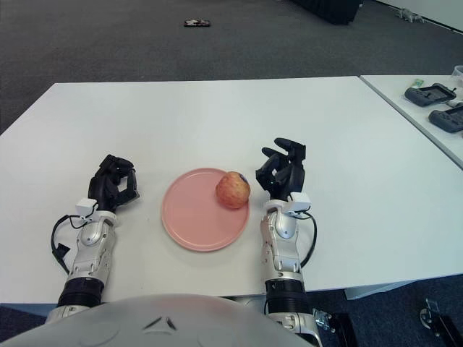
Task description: Put the apple into the plate.
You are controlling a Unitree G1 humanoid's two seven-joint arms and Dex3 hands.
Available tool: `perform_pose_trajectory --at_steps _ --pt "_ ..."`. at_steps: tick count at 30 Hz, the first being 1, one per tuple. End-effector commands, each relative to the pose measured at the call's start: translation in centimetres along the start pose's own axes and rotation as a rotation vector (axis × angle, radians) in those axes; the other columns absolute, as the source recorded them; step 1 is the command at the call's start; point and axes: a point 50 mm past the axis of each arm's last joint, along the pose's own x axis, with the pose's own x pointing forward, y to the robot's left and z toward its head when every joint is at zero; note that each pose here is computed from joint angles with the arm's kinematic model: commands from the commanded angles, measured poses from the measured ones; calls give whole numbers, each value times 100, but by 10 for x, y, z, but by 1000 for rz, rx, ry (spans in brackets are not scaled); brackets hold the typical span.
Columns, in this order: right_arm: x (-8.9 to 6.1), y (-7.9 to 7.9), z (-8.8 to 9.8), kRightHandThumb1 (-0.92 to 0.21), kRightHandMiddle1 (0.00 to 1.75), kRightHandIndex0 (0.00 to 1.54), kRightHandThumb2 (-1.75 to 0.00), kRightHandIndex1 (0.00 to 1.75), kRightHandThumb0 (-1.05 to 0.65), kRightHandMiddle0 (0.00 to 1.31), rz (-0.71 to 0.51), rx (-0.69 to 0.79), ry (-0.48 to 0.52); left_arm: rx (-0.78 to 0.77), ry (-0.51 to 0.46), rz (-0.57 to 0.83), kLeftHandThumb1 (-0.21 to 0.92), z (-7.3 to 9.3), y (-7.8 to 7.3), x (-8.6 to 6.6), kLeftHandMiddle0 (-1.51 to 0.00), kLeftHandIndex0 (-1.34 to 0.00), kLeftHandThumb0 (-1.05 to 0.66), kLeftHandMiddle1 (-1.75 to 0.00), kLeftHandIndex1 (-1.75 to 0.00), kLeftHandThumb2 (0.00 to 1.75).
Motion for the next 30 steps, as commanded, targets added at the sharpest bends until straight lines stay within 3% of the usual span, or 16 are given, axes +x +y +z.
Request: perform_pose_trajectory --at_steps 1,4,10,23,30 --pt "-1 8 -6 -76 173 46 -89 142 -41 24 -30 41 41 -1 23 2 39 -3 1 -2 -97 -55 -45 -175 -175 123" --pt "0 3 -8 -76 174 50 -79 142 -38 27 -9 -7 51 -2 24 4 39 -4 1 -2 -96 -55 -45 -175 -175 123" --pt "2 -13 -8 -72 175 53 -82 142 -38 31 94 -181 58 2 23 10 39 -4 1 -2 -96 -55 -45 -175 -175 123" --pt "4 -23 -3 -77 175 50 -74 135 -37 28 197 -389 84 5 25 7 39 -4 -1 -2 -98 -55 -45 -175 -175 124" --pt "4 -28 -1 -67 175 55 -87 141 -38 34 209 -479 103 9 27 10 39 -4 -1 -2 -98 -55 -46 -175 -175 124"
